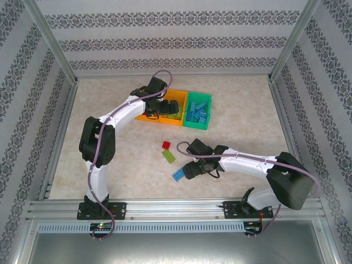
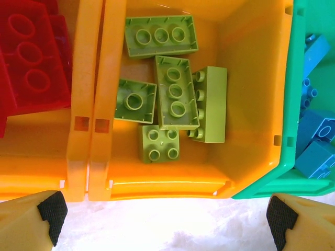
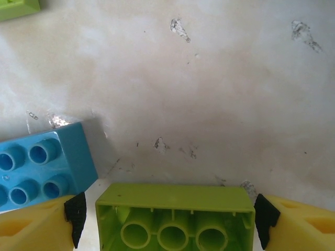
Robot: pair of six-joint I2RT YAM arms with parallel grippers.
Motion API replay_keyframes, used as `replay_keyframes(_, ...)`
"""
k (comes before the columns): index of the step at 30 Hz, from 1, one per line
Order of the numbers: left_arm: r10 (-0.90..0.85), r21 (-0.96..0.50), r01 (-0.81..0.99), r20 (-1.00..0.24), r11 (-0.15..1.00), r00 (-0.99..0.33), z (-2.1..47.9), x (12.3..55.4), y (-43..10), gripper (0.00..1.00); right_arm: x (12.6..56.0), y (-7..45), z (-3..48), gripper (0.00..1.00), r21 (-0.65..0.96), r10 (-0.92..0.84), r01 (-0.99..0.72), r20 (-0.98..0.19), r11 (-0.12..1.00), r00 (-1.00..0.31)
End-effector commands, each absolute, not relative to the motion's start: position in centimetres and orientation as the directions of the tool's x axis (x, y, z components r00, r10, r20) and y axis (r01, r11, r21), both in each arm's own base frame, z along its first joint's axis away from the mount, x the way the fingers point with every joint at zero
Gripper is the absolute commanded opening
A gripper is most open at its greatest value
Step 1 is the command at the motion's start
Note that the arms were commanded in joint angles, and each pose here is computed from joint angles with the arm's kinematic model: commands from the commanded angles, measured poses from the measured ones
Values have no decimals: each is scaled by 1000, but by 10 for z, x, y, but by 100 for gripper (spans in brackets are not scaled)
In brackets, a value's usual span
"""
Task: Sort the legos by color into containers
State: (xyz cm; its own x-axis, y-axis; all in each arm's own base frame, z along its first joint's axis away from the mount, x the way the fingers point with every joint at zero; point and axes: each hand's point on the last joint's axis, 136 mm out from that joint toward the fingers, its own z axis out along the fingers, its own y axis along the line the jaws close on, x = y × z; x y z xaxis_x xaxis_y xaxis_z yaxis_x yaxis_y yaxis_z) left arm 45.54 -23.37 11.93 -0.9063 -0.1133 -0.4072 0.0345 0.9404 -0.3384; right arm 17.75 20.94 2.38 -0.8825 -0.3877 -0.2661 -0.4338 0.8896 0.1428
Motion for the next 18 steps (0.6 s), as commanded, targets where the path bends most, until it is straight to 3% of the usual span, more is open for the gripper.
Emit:
replay_keyframes(1, -147, -366, 27, -438, 930, -887, 135, 458, -230, 100, 165, 198, 21, 86, 116, -389, -419, -214, 901, -896)
replay_keyframes(9, -155, -373, 19, -431, 928, -889, 132, 458, -229, 100, 162, 196, 17, 85, 97, -390, -413, -194, 906, -900)
replay_keyframes(18, -162, -367, 6, -426, 930, -890, 129, 453, -223, 100, 178, 198, 36, 65, 56, -396, -428, -286, 902, -873)
